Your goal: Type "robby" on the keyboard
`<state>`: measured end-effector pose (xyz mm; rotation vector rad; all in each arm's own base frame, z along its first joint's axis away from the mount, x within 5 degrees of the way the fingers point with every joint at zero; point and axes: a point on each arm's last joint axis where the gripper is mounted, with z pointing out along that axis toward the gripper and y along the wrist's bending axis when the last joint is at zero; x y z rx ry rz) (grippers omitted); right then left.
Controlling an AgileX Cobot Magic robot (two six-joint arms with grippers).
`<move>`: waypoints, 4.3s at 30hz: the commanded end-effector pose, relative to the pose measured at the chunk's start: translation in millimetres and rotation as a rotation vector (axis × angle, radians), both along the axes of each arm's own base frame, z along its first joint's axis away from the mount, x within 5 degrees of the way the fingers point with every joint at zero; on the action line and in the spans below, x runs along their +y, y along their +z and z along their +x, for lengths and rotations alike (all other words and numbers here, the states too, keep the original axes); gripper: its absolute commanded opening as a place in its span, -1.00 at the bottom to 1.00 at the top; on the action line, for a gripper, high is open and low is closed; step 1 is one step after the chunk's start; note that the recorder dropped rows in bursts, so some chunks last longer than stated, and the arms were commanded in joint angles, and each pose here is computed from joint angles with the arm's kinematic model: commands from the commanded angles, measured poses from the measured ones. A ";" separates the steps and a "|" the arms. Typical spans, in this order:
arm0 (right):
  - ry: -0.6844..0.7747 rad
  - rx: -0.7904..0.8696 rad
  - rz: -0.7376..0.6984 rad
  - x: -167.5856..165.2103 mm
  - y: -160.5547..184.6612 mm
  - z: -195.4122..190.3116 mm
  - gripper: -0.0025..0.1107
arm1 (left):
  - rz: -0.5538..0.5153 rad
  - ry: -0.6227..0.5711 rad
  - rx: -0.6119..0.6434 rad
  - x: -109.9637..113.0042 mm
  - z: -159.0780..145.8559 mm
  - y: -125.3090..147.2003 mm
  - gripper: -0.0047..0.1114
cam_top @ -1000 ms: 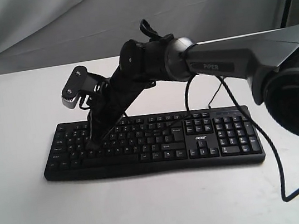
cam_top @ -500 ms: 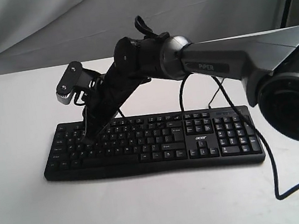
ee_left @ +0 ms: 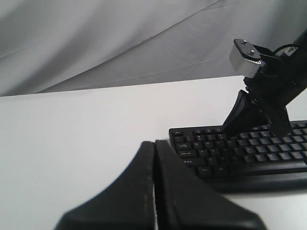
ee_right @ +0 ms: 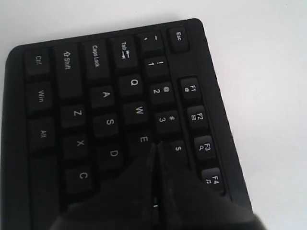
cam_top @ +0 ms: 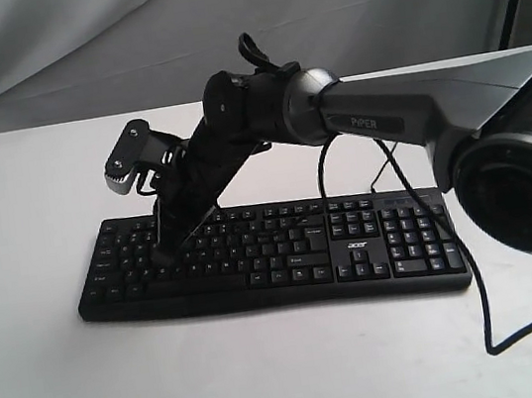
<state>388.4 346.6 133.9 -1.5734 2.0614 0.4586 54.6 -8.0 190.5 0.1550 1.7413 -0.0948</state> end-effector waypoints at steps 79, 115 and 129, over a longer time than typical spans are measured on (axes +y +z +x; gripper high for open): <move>-0.042 0.002 -0.096 -45.9 28.4 -4.5 -0.96 | 0.001 -0.006 -0.005 -0.3 -0.1 -0.8 -0.92; -0.126 0.051 -0.118 -77.8 2.9 -17.3 -0.96 | 0.001 -0.006 -0.005 -0.3 -0.1 -0.8 -0.92; -0.133 0.039 -0.113 -77.4 1.5 -15.7 -0.96 | 0.001 -0.006 -0.005 -0.3 -0.1 -0.8 -0.92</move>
